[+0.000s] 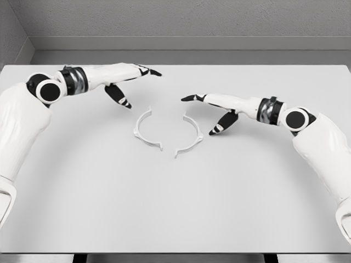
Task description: Assemble PVC drainage pipe clamps
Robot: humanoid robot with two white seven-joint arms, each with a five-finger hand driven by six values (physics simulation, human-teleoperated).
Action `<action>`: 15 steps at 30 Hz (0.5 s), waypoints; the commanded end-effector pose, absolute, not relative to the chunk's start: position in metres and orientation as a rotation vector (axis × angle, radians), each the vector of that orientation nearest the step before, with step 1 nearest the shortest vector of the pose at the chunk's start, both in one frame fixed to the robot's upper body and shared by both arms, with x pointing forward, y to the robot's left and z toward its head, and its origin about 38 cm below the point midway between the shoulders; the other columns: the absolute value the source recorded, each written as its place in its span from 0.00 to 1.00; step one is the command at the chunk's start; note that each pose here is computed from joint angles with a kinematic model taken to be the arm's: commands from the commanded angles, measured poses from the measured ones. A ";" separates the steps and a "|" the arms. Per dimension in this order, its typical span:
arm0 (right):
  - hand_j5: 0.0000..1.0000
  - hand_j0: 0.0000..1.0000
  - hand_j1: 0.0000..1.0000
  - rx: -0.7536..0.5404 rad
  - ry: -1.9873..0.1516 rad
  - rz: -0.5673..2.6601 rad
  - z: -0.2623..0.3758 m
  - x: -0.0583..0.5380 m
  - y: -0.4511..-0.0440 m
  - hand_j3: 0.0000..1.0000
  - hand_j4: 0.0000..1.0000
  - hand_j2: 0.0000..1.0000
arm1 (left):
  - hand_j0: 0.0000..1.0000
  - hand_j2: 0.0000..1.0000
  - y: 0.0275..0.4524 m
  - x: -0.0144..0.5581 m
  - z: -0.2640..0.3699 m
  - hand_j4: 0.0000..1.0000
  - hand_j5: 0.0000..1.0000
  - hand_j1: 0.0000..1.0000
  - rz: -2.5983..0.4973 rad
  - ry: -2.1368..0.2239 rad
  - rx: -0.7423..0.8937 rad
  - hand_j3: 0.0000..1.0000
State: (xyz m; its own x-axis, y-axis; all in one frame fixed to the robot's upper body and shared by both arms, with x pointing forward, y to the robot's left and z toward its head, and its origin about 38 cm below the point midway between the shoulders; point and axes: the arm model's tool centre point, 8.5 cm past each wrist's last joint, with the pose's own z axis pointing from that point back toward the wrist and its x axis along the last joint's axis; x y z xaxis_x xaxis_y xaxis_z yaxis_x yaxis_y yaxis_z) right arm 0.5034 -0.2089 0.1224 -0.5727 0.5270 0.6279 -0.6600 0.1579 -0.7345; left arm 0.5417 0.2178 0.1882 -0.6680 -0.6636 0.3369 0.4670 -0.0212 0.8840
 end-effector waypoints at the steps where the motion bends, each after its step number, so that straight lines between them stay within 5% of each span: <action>1: 1.00 1.00 1.00 0.145 -1.496 1.589 0.121 0.503 -0.206 1.00 1.00 1.00 | 1.00 1.00 0.221 0.543 0.190 1.00 1.00 1.00 -1.779 -1.460 0.221 1.00; 15: 1.00 1.00 1.00 0.171 -1.498 1.600 0.119 0.502 -0.192 1.00 1.00 1.00 | 1.00 1.00 0.222 0.543 0.190 1.00 1.00 1.00 -1.779 -1.459 0.221 1.00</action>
